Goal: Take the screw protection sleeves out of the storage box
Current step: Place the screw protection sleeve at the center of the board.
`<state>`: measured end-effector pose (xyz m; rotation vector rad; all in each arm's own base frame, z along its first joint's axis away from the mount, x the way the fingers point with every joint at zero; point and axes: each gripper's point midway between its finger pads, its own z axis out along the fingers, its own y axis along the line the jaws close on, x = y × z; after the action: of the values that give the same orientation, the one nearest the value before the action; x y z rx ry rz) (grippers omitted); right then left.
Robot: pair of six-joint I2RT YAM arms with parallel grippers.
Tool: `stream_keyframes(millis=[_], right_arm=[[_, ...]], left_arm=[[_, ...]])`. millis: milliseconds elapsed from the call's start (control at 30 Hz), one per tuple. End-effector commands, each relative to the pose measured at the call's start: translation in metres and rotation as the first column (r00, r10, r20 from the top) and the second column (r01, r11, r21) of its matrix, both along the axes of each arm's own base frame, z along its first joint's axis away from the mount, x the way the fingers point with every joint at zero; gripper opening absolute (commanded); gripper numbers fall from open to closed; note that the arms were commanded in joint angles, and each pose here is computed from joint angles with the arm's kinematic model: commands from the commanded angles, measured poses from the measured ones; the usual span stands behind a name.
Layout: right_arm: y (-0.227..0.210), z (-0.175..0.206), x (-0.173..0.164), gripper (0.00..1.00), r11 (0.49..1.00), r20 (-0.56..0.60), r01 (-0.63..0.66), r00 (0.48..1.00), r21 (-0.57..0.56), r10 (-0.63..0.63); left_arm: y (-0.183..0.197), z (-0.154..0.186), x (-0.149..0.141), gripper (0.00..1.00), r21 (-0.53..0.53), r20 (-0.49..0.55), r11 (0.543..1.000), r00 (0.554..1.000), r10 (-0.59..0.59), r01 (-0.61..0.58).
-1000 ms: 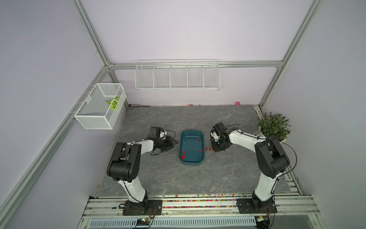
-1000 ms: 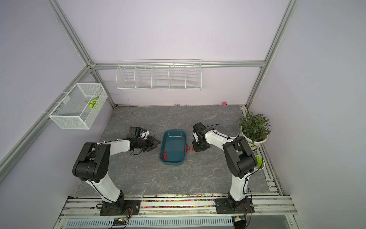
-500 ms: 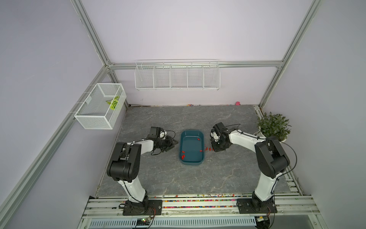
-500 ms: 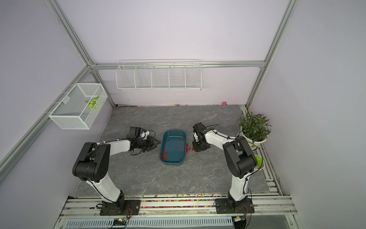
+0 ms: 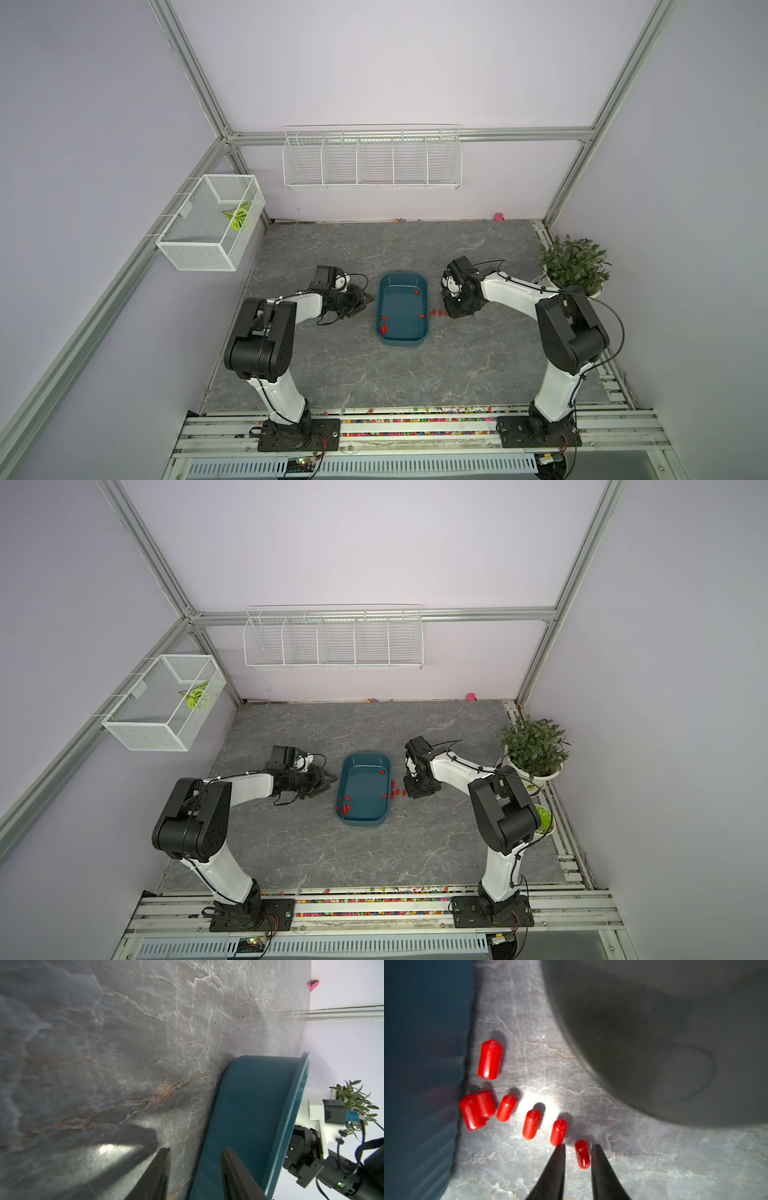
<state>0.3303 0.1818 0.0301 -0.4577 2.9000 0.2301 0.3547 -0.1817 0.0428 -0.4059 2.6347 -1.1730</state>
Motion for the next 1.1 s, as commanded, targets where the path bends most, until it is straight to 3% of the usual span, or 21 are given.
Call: stream_keyframes(millis=[0,433,600,833,1067], right_arm=[[0.001,0.029,0.004,0.29,0.999,0.056,-0.01,0.998,0.034,0.008],[0.033,0.105,0.006,0.31,0.988,0.22,-0.155,0.965,0.03,0.144],[0.059,0.123,0.009,0.3,0.97,0.231,-0.243,0.945,0.028,0.23],[0.093,0.12,0.014,0.27,0.935,0.213,-0.349,0.911,-0.057,0.353],[0.123,0.091,0.024,0.27,0.898,0.162,-0.409,0.887,-0.161,0.433]], left_arm=[[0.0,0.004,0.003,0.46,-0.004,0.024,1.0,1.0,-0.013,0.013],[-0.001,0.006,0.004,0.46,-0.004,0.029,1.0,0.999,-0.014,0.014],[-0.001,0.005,0.004,0.46,-0.005,0.03,1.0,0.999,-0.014,0.014],[-0.001,0.006,0.004,0.46,-0.006,0.035,1.0,0.999,-0.013,0.014],[-0.001,0.007,0.003,0.46,-0.009,0.036,1.0,0.999,-0.018,0.018]])
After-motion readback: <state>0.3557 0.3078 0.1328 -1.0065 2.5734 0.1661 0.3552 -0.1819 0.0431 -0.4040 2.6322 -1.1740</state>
